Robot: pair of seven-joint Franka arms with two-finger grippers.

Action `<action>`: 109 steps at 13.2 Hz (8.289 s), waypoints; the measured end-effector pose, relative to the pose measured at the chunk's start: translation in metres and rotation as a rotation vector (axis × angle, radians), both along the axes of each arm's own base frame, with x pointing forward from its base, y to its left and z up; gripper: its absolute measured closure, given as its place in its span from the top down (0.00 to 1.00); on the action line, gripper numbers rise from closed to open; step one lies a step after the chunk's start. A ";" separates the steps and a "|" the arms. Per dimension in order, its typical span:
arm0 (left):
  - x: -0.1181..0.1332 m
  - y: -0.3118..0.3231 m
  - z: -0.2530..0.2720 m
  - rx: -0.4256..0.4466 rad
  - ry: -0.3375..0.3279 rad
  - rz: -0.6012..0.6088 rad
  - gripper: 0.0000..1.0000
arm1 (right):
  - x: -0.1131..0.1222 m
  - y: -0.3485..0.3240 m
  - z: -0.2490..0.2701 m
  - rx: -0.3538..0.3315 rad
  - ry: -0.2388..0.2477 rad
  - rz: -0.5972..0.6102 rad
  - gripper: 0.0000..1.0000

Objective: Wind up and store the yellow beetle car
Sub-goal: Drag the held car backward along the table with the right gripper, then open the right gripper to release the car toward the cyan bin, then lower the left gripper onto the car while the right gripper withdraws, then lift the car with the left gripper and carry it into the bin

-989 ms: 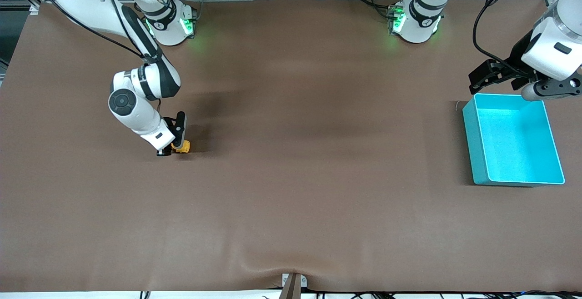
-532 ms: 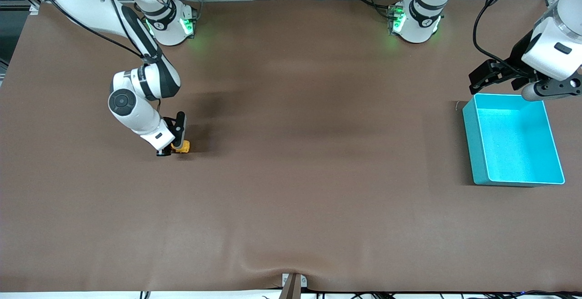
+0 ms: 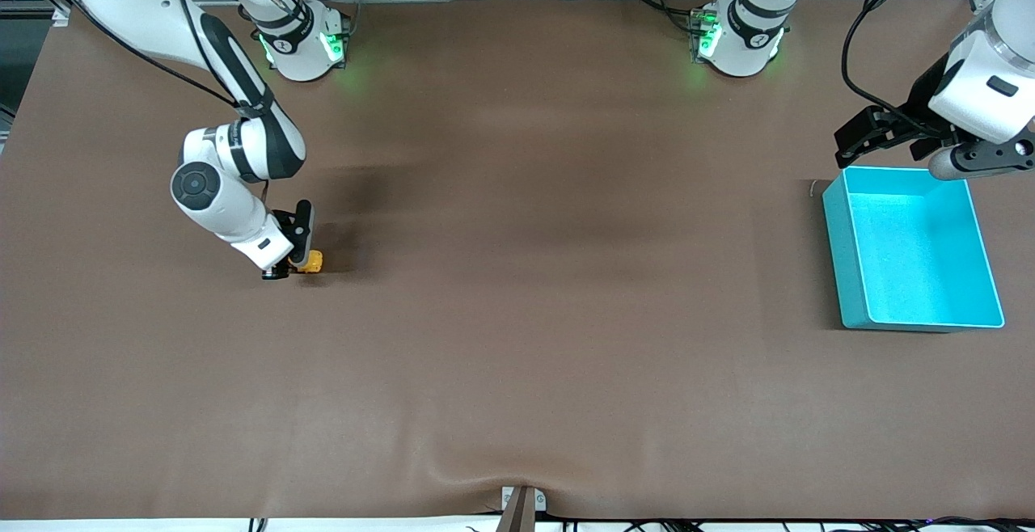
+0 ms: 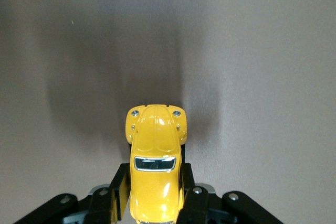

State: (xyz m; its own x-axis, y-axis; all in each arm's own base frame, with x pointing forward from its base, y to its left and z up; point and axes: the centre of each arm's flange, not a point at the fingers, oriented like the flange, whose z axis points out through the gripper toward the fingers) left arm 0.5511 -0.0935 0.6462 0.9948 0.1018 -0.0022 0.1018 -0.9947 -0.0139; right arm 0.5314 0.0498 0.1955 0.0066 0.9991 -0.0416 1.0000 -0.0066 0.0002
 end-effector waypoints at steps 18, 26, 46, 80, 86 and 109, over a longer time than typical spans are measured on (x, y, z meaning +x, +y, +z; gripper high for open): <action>0.005 0.003 -0.009 -0.011 0.018 0.007 1.00 | 0.005 -0.141 -0.001 0.000 0.016 0.040 0.43; 0.005 0.002 -0.009 -0.011 0.018 0.006 1.00 | 0.006 -0.192 -0.001 -0.001 0.011 0.037 0.43; 0.005 0.002 -0.009 -0.012 0.018 0.007 1.00 | 0.005 -0.252 -0.001 -0.004 0.003 -0.046 0.44; 0.015 0.067 -0.277 0.040 0.188 0.309 1.00 | 0.146 -0.237 0.187 0.240 -0.035 -0.444 1.00; -0.013 0.071 -0.397 0.093 0.157 0.655 1.00 | 0.159 -0.194 0.264 0.263 -0.081 -0.725 1.00; -0.005 0.120 -0.460 0.051 0.119 0.952 0.46 | 0.089 -0.096 0.403 0.100 -0.009 -1.463 1.00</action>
State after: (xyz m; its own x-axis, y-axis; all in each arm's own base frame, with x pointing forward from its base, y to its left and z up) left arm 0.5464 0.0269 0.1863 0.4884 0.8698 -0.0708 0.8618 -0.4935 -0.1175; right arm 0.6203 -0.0463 0.5990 0.9945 0.1002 0.0314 0.1018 -0.9933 -0.0548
